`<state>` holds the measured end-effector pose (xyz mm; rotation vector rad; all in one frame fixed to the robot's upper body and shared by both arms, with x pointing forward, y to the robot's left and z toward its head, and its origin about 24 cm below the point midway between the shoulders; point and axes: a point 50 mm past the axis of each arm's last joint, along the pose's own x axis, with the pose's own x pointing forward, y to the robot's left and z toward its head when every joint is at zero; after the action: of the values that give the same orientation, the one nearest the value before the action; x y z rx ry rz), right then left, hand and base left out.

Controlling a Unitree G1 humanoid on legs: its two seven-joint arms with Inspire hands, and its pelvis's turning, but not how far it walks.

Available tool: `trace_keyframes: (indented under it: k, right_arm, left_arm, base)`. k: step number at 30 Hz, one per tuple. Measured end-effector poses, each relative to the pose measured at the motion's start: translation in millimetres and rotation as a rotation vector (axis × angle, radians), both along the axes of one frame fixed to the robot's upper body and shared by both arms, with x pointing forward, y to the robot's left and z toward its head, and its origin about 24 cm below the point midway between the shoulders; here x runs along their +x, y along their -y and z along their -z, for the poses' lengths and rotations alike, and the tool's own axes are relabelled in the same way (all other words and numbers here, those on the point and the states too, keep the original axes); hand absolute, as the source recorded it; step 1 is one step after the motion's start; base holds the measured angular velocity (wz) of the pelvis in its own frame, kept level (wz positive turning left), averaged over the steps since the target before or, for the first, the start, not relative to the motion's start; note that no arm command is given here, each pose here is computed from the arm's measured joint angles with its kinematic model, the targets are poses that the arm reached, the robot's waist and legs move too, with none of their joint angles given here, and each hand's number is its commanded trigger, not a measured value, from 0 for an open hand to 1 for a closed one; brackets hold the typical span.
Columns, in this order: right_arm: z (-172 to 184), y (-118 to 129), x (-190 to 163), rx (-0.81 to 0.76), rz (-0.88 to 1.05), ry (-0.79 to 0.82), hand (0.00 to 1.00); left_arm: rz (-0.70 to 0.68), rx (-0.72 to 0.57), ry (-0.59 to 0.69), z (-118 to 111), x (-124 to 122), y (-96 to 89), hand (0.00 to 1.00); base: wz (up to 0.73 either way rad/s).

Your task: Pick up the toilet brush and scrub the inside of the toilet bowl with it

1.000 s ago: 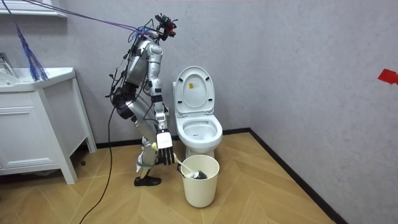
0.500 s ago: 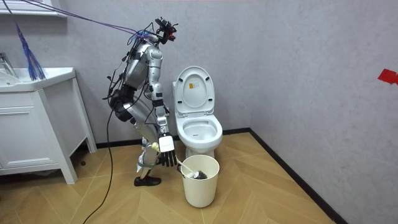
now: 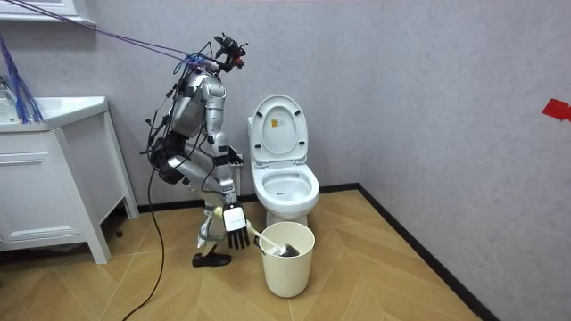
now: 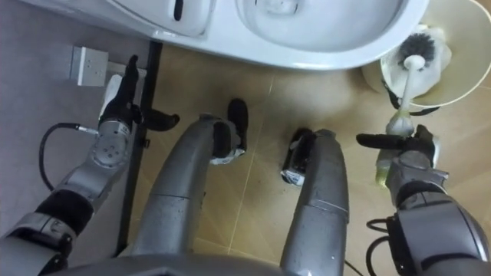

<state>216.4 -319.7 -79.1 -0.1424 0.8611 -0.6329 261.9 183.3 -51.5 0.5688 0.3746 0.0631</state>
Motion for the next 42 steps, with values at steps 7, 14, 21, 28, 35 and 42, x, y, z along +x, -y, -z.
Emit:
trace_keyframes:
  k: [7, 14, 21, 28, 35, 42]
  right_arm:
    - [5.3, 5.1, -11.9, 0.050, -0.028, -0.041, 1.00]
    - [15.3, 7.7, -31.1, 0.124, -0.022, -0.110, 1.00]
    - [27.9, -5.6, -41.9, 0.178, -0.067, -0.171, 1.00]
    - [37.3, -16.2, -51.1, 0.225, -0.074, -0.190, 1.00]
    - [44.4, -21.8, -61.9, 0.304, -0.014, -0.179, 1.00]
    - [55.6, -21.3, -93.6, 0.370, 0.123, -0.185, 1.00]
  left_arm:
    - [0.039, -0.019, -0.012, -2.7, 1.8, 3.9, 0.00]
    - [0.060, -0.024, -0.036, -2.5, -1.0, 3.3, 0.00]
    - [0.043, -0.022, -0.085, 9.7, -16.5, -0.9, 0.00]
    - [0.011, -0.028, -0.156, 25.4, -36.2, -7.2, 0.00]
    - [-0.033, -0.023, -0.224, 39.1, -52.4, -17.6, 0.00]
    - [-0.061, -0.012, -0.316, 54.9, -84.9, -29.2, 0.00]
  base:
    - [0.03]
    - [0.00]
    - [0.00]
    - [-0.10]
    - [0.00]
    - [0.04]
